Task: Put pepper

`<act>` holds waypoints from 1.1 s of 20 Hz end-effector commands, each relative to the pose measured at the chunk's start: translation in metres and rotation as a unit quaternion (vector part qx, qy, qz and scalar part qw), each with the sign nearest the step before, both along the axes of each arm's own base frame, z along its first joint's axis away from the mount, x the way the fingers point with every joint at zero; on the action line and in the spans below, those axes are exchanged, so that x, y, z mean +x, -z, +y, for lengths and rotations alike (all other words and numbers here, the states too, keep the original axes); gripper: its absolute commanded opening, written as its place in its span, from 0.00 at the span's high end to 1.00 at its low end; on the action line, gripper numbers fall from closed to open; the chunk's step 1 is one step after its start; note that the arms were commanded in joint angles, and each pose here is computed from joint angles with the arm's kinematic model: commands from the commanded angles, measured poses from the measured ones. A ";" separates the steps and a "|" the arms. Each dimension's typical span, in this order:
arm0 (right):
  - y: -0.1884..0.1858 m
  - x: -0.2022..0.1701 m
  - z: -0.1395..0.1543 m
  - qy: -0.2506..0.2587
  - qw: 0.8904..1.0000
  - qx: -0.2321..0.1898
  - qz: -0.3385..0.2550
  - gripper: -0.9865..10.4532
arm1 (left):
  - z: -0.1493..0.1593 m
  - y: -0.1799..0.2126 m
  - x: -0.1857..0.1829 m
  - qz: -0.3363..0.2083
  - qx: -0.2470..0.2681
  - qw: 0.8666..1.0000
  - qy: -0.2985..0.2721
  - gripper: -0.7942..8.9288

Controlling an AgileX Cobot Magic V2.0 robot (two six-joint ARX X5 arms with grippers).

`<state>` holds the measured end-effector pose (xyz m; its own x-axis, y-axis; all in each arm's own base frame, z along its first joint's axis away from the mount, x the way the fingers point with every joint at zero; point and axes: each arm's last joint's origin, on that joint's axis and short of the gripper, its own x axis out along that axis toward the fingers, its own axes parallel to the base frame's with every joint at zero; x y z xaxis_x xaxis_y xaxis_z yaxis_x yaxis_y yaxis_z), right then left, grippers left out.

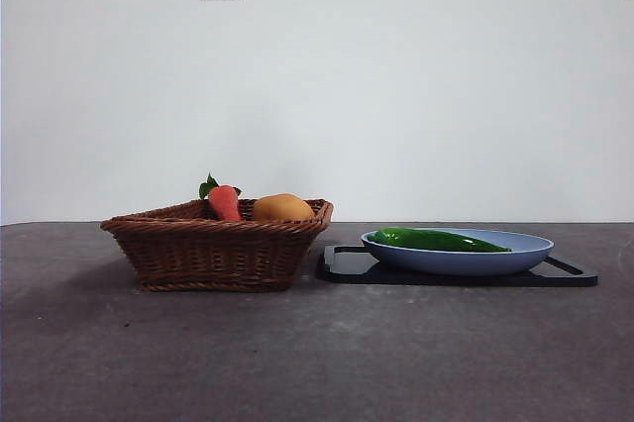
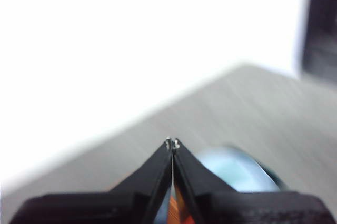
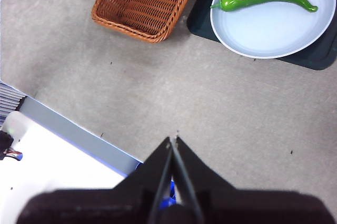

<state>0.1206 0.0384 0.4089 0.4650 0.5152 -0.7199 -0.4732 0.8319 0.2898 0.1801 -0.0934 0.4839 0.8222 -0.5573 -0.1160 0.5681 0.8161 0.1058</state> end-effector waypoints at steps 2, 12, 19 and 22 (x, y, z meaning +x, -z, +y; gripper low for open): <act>-0.003 0.000 0.000 0.001 1.000 -0.001 0.001 0.90 | 0.040 0.004 -0.019 -0.097 -0.032 0.992 -0.079 0.91; -0.003 0.000 0.000 0.001 1.000 -0.001 0.002 0.90 | 0.093 0.161 -0.080 -0.167 -0.037 0.952 -0.252 0.91; -0.003 0.000 0.000 0.001 1.000 -0.001 0.002 0.90 | 0.095 0.264 -0.081 -0.081 -0.070 0.957 -0.269 0.91; -0.003 0.000 0.000 0.001 1.000 -0.001 0.001 0.90 | 0.095 0.290 -0.080 -0.063 -0.069 0.958 -0.271 0.91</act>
